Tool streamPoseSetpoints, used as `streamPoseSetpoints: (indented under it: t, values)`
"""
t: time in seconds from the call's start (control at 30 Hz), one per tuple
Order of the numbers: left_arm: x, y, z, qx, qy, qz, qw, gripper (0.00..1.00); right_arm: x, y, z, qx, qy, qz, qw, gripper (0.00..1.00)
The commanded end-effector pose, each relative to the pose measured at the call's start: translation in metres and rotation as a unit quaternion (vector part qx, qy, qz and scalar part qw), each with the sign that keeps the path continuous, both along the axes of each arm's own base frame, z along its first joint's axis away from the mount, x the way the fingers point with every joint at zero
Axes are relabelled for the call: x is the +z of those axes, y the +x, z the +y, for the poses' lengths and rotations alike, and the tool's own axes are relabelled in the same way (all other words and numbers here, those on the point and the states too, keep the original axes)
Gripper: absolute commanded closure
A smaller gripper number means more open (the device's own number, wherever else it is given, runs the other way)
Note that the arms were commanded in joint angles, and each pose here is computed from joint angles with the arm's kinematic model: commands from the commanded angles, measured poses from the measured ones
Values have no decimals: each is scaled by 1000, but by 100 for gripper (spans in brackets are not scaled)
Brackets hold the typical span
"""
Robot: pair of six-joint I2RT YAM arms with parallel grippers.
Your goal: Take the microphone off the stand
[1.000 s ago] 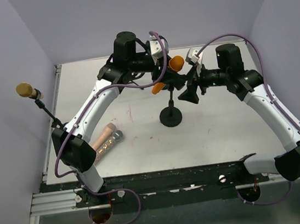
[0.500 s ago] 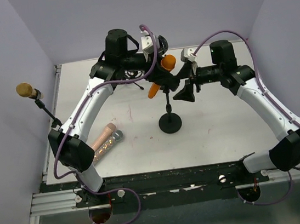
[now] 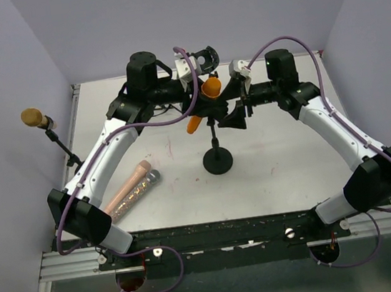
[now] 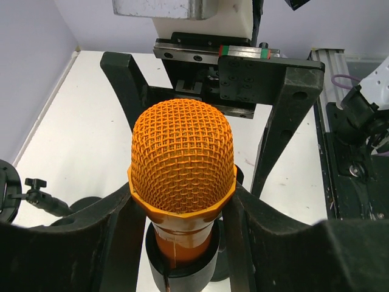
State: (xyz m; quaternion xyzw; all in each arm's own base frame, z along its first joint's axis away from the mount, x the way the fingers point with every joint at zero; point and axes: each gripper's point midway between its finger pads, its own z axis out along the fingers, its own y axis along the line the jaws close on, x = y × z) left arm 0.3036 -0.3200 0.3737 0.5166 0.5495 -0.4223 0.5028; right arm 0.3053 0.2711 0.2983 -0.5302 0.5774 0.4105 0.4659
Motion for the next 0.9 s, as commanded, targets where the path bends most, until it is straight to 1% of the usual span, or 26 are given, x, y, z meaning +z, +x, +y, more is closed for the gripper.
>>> streamPoseSetpoints:
  t: [0.0, 0.23, 0.4, 0.5, 0.57, 0.67, 0.87]
  values:
    - [11, 7, 2, 28, -10, -28, 999, 100, 11, -1, 11, 27, 24, -2, 999, 0]
    - [16, 13, 0, 41, -19, -27, 999, 100, 5, 1, 11, 5, 28, 22, 999, 2]
    - [14, 12, -1, 37, -20, -20, 999, 100, 3, 3, 10, -6, 27, 20, 999, 8]
    - [15, 11, -3, 34, -22, -19, 999, 100, -3, 4, 9, -11, 22, 24, 999, 9]
    - [18, 10, -4, 32, -23, -24, 999, 100, -4, 4, 9, -12, 22, 26, 999, 11]
    - [17, 9, -6, 29, -22, -23, 999, 100, -4, 4, 9, -11, 22, 23, 999, 20]
    - [15, 8, -8, 28, -20, -22, 999, 100, -2, 3, 9, -7, 20, 14, 1000, 45]
